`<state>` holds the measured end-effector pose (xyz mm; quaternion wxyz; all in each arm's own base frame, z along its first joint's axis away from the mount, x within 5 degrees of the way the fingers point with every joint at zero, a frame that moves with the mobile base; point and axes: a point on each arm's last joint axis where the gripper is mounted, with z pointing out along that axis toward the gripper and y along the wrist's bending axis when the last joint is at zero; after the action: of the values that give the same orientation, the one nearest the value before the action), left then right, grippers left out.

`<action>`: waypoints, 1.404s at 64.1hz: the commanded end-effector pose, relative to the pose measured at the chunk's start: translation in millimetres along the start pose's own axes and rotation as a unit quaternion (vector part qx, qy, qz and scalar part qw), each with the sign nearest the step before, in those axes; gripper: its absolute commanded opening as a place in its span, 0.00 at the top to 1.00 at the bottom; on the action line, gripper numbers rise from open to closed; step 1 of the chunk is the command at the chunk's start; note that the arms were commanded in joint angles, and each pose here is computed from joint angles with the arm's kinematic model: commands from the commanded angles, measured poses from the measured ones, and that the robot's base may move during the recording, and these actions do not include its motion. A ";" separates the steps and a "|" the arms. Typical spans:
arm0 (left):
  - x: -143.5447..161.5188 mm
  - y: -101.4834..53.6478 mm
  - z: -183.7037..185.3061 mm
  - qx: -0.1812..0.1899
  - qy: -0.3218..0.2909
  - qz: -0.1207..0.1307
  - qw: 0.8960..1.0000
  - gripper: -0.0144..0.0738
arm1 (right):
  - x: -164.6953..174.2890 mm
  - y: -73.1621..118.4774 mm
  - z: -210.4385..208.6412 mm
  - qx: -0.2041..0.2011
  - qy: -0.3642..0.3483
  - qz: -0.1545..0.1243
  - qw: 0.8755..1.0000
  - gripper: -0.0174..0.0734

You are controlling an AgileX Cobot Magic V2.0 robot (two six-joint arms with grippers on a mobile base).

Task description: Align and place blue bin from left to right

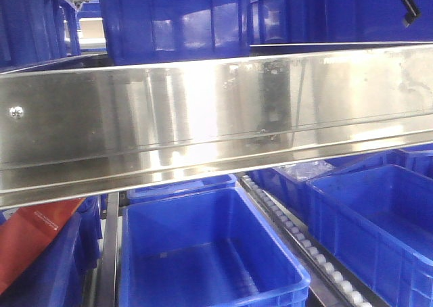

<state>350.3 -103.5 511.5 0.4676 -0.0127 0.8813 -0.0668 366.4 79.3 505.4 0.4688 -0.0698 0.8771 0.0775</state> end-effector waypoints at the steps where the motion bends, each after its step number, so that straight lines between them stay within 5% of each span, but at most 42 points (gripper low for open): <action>1: -8.9 -10.5 -16.8 0.050 -0.049 -0.008 0.998 0.86 | -15.4 6.1 -15.9 -0.019 -0.079 0.007 0.997 0.88; 40: -8.8 -11.5 -16.9 0.055 -0.048 -0.010 0.997 0.86 | -14.8 6.7 -14.7 -0.023 -0.076 0.009 0.997 0.88; 59: -3.4 -17.0 -4.7 0.074 -0.020 -0.016 0.997 0.86 | -16.9 -29.5 14.7 -0.003 -0.085 0.039 0.996 0.88; 74: 6.9 -33.5 22.0 0.087 0.014 -0.022 0.996 0.86 | -17.4 -43.6 52.9 -0.006 -0.108 0.032 0.994 0.88; 90: 14.0 -33.6 51.3 0.044 0.029 -0.038 0.998 0.86 | -5.4 -51.5 88.5 0.000 -0.074 0.031 0.997 0.88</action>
<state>384.1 -138.6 468.0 0.4109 -0.0240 0.9045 -0.1116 447.8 51.1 455.4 0.5126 -0.0369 0.8515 0.1038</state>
